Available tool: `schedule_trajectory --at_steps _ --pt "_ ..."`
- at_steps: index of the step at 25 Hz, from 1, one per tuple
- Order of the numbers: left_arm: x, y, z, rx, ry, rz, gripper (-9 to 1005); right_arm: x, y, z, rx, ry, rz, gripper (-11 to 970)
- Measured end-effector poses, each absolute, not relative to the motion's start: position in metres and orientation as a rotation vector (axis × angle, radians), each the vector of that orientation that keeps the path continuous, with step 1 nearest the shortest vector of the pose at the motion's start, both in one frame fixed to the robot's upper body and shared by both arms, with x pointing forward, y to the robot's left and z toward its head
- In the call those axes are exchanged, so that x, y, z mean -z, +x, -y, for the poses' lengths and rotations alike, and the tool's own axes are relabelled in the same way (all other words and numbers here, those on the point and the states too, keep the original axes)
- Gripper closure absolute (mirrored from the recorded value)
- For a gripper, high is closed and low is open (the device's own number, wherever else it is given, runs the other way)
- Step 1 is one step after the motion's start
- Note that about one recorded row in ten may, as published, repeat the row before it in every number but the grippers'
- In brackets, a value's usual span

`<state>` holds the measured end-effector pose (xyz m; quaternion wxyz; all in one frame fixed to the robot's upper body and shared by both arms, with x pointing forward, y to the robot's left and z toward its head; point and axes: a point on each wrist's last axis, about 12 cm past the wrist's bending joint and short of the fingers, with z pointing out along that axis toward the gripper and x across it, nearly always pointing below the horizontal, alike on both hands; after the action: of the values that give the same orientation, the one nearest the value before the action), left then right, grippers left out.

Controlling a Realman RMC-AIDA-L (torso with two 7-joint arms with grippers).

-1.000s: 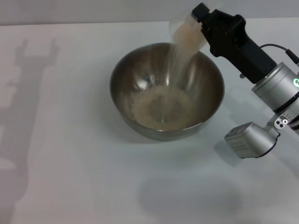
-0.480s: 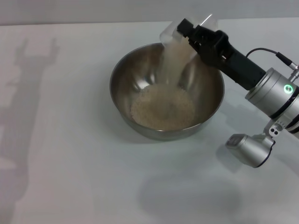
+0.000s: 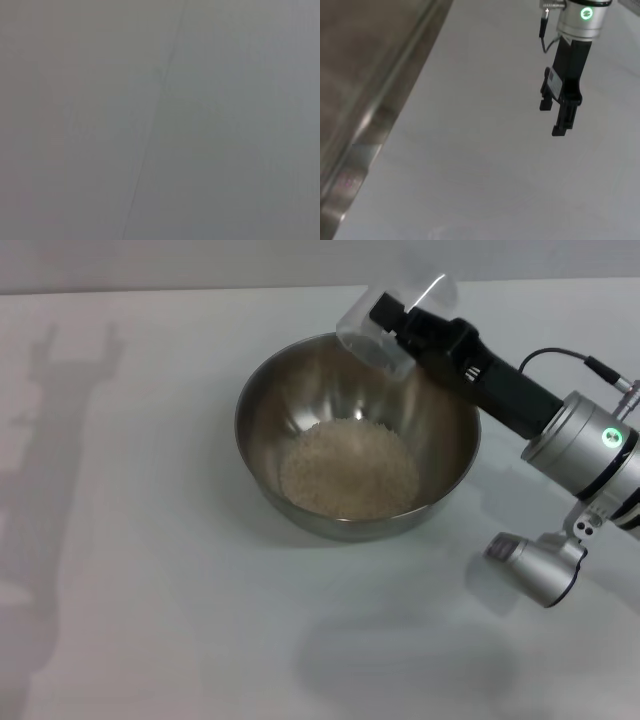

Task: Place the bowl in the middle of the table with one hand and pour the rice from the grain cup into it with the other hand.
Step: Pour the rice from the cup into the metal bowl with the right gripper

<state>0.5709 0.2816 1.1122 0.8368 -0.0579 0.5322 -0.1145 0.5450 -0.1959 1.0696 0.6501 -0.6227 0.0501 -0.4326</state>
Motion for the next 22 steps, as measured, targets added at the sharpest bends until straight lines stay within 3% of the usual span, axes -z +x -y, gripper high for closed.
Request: schedule_trajectory --at_steps 22 --pt "-1.116 0.569 -0.280 0.252 -0.115 -1.107 153 -1.081 0.548 0.200 1.130 -1.404 0.115 946"
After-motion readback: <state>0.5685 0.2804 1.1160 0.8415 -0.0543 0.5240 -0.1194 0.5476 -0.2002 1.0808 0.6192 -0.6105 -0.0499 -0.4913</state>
